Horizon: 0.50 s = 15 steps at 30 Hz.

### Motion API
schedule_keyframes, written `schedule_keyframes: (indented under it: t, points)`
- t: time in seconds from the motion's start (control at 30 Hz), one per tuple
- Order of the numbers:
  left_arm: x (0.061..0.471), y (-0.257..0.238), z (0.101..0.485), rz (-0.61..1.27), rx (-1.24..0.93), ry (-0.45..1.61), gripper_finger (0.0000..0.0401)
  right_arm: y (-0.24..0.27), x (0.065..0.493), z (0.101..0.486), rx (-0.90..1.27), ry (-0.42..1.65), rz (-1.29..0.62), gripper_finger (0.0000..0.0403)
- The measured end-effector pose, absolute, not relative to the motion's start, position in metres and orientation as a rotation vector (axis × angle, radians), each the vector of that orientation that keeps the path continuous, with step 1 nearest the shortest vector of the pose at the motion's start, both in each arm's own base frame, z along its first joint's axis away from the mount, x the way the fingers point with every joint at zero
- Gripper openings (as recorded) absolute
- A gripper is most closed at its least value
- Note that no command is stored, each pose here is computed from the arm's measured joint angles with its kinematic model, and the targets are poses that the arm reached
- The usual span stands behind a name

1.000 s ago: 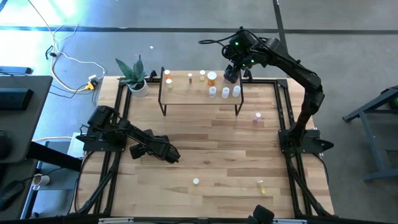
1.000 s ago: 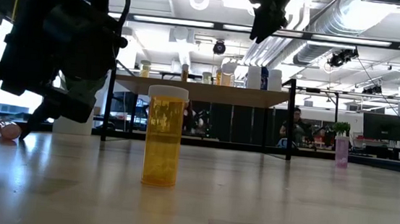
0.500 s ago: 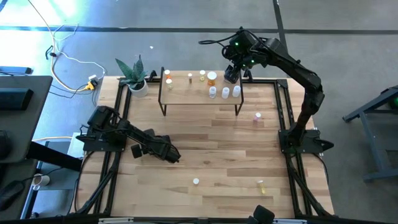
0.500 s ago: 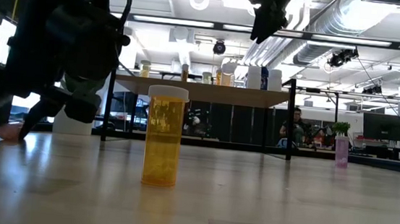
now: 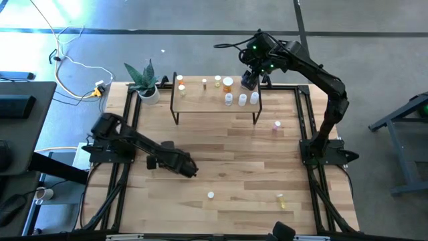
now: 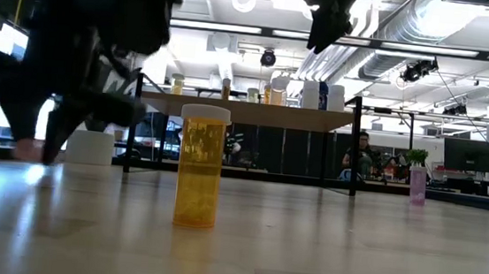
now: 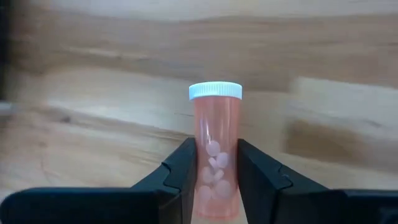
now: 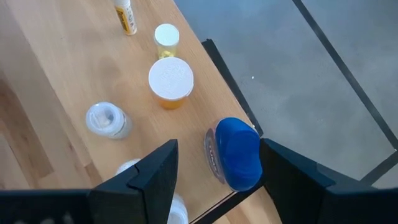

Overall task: Pick and place medicine bottles onto shelf by color
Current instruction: Put the pink pill bottle on the shelf

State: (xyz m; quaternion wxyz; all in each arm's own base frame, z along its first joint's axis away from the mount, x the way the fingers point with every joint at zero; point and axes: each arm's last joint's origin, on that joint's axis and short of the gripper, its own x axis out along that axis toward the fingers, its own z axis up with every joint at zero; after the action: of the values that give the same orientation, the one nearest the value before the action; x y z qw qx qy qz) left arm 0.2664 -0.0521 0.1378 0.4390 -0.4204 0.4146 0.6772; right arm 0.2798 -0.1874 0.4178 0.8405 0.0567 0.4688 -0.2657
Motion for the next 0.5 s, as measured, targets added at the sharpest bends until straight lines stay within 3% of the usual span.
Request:
schedule_keyframes:
  t: [0.5]
  points:
    - [0.262, -0.038, 0.224, 1.115, -0.877, 0.818, 0.0086, -0.169, 0.288, 0.416, 0.266, 0.94, -0.23, 0.0216]
